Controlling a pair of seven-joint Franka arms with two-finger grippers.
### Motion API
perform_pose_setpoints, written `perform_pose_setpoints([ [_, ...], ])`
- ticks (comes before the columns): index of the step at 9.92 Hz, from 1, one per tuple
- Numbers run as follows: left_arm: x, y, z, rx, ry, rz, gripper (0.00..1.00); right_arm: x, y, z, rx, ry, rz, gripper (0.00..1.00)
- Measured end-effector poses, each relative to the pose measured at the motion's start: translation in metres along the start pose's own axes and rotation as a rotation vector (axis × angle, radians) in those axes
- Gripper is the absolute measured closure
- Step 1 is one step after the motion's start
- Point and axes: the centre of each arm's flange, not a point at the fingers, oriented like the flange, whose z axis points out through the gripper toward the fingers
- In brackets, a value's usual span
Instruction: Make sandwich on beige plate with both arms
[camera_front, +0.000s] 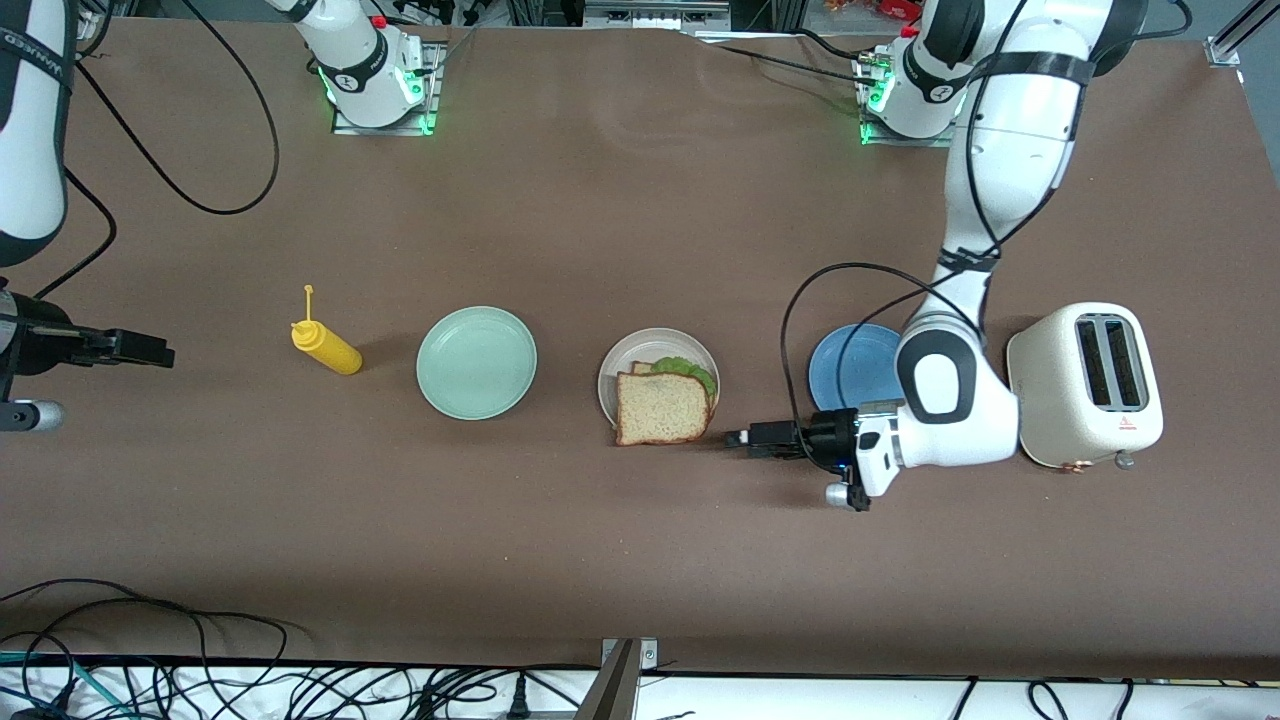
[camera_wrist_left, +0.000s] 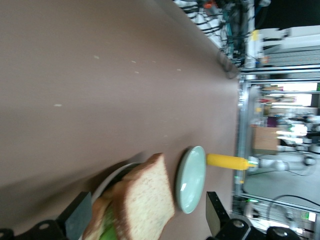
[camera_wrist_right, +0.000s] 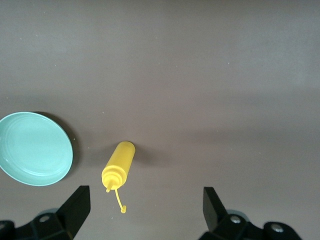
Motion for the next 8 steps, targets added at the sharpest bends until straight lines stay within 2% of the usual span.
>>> perform_pose_setpoints([
  [3,0.011,0.032,-0.061,0.287,-0.010,-0.017,0.00,-0.010,0.010,0.017,-0.002,0.100,0.035,0.00],
  [5,0.013,0.036,-0.117,0.497,0.000,0.009,0.00,-0.024,0.010,0.022,0.005,0.125,0.033,0.00],
  [7,0.010,0.022,-0.177,0.684,-0.033,0.026,0.00,-0.031,0.003,-0.001,0.004,0.176,0.022,0.00],
  [8,0.006,0.018,-0.202,0.748,-0.054,0.024,0.00,-0.037,-0.003,-0.021,0.004,0.209,0.016,0.00],
])
